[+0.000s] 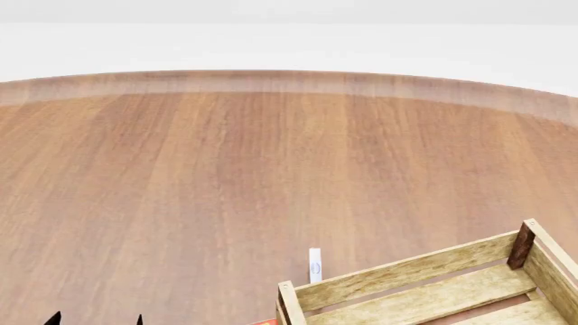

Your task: Pick up the tomato sauce, and put it in the wooden tray.

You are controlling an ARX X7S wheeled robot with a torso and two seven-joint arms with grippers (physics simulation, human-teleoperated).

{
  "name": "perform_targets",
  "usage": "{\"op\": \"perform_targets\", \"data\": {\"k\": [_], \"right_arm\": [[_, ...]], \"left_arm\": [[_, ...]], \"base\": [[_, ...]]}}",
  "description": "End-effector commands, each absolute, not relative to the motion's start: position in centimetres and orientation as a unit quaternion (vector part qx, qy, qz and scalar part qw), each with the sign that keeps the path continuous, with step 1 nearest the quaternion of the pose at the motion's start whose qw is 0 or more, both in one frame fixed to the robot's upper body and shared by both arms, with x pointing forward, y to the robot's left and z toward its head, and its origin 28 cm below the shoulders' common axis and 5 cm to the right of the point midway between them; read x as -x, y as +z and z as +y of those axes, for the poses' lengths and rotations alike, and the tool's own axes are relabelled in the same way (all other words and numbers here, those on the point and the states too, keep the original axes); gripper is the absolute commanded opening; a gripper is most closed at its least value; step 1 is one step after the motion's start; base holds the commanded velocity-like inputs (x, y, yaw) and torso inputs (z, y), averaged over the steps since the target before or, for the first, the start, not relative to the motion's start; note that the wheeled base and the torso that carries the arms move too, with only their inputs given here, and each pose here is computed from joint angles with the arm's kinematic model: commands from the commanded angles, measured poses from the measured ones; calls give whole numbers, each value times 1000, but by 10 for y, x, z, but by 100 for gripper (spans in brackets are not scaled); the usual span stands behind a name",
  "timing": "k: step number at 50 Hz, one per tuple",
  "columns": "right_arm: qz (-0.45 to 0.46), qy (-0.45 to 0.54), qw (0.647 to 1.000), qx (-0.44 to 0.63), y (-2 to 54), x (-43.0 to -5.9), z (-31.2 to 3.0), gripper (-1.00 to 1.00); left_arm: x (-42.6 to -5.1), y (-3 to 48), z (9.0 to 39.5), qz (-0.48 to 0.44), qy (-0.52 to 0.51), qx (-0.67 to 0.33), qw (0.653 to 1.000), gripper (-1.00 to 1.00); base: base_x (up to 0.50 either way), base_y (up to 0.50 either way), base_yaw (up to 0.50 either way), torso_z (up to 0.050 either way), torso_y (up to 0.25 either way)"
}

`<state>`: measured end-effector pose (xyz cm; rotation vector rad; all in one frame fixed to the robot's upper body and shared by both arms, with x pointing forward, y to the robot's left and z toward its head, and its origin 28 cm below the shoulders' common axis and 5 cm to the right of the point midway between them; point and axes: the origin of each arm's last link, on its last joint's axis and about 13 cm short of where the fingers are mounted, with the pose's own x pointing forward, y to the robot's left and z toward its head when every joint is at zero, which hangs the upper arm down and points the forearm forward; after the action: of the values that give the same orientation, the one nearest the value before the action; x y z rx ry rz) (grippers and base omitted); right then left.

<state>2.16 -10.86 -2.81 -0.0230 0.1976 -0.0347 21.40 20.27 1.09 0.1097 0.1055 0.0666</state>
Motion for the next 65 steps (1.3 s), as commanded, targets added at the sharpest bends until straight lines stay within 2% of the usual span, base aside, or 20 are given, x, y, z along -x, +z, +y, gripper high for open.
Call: {"op": "perform_targets", "data": {"k": [1, 65], "right_arm": [[107, -12, 994, 17, -37, -22, -109, 100], [153, 17, 988, 32, -55, -27, -102, 100]], "left_arm": [[-213, 12, 203, 31, 24, -35, 999, 100], [-213, 12, 202, 31, 24, -35, 999, 100]], "base": [[0, 0, 0, 0, 0], [0, 0, 0, 0, 0]]}}
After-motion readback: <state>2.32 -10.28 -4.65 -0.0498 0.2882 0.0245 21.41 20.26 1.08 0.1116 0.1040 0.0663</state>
